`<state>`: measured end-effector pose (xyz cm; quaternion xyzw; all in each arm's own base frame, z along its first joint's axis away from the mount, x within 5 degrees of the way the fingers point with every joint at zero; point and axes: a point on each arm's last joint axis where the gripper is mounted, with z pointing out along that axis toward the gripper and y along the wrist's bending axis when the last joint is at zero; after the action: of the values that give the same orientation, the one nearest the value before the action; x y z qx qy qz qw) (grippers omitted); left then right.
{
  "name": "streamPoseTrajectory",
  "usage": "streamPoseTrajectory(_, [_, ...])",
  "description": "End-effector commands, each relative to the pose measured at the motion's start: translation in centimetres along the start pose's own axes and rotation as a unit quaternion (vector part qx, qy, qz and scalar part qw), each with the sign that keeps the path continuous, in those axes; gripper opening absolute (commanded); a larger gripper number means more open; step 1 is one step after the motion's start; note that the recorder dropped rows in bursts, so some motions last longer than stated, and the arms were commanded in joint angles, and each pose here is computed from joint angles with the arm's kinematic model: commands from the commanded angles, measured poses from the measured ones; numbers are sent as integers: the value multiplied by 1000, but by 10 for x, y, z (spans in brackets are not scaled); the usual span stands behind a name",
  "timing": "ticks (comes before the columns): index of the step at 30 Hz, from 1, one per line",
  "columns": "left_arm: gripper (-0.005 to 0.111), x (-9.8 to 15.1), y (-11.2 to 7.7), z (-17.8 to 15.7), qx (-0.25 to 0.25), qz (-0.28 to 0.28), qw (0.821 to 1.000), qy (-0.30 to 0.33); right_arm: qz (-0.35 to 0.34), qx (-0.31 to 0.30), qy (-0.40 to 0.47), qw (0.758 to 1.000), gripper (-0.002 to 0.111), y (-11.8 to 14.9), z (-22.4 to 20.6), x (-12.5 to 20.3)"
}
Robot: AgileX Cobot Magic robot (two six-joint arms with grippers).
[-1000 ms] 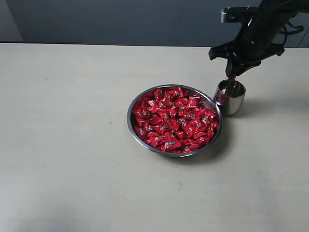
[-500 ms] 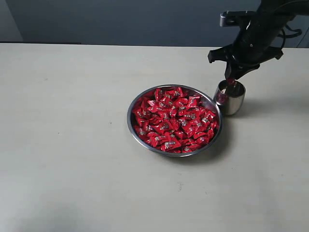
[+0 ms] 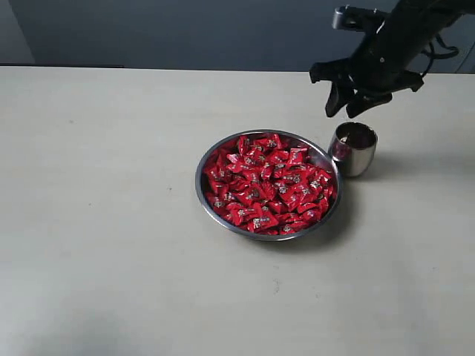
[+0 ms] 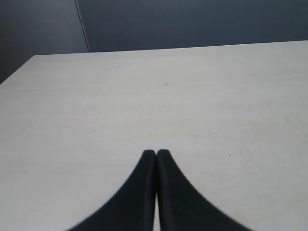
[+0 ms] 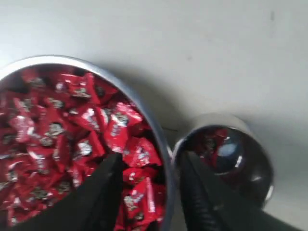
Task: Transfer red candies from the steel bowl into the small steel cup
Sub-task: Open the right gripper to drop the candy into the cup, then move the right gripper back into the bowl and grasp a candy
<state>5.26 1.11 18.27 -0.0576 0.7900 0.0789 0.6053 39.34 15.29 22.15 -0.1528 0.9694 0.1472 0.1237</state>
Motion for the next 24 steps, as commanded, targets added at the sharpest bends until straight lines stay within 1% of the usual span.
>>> streamPoseTrajectory(1, [0, 0, 0, 0, 3, 1, 1000, -6, -44, -71, -16, 996, 39, 31, -18, 1])
streamPoseTrajectory(2, [0, 0, 0, 0, 3, 1, 1000, -6, -57, -76, -11, 995, 39, 42, -16, 3])
streamPoseTrajectory(3, [0, 0, 0, 0, 3, 1, 1000, -6, -86, -77, -2, 993, 39, 59, -11, 8])
streamPoseTrajectory(4, [0, 0, 0, 0, 3, 1, 1000, -6, -108, -77, 0, 991, 39, 69, -8, 11])
streamPoseTrajectory(5, [0, 0, 0, 0, 3, 1, 1000, -6, -153, -63, 1, 986, 39, 89, -3, 15])
streamPoseTrajectory(6, [0, 0, 0, 0, 3, 1, 1000, -6, -173, -55, 0, 983, 39, 97, 0, 18])
streamPoseTrajectory(7, [0, 0, 0, 0, 3, 1, 1000, -6, -216, -30, 7, 976, 39, 110, 8, 23])
streamPoseTrajectory(9, [0, 0, 0, 0, 3, 1, 1000, -6, -234, -7, 30, 972, 39, 119, 24, 29])
streamPoseTrajectory(12, [0, 0, 0, 0, 3, 1, 1000, -6, -241, 25, 64, 968, 39, 119, 50, 36])
streamPoseTrajectory(16, [0, 0, 0, 0, 3, 1, 1000, -6, -229, 17, 92, 969, 39, 116, 70, 40])
streamPoseTrajectory(24, [0, 0, 0, 0, 3, 1, 1000, -6, -214, 4, 112, 970, 39, 116, 82, 44])
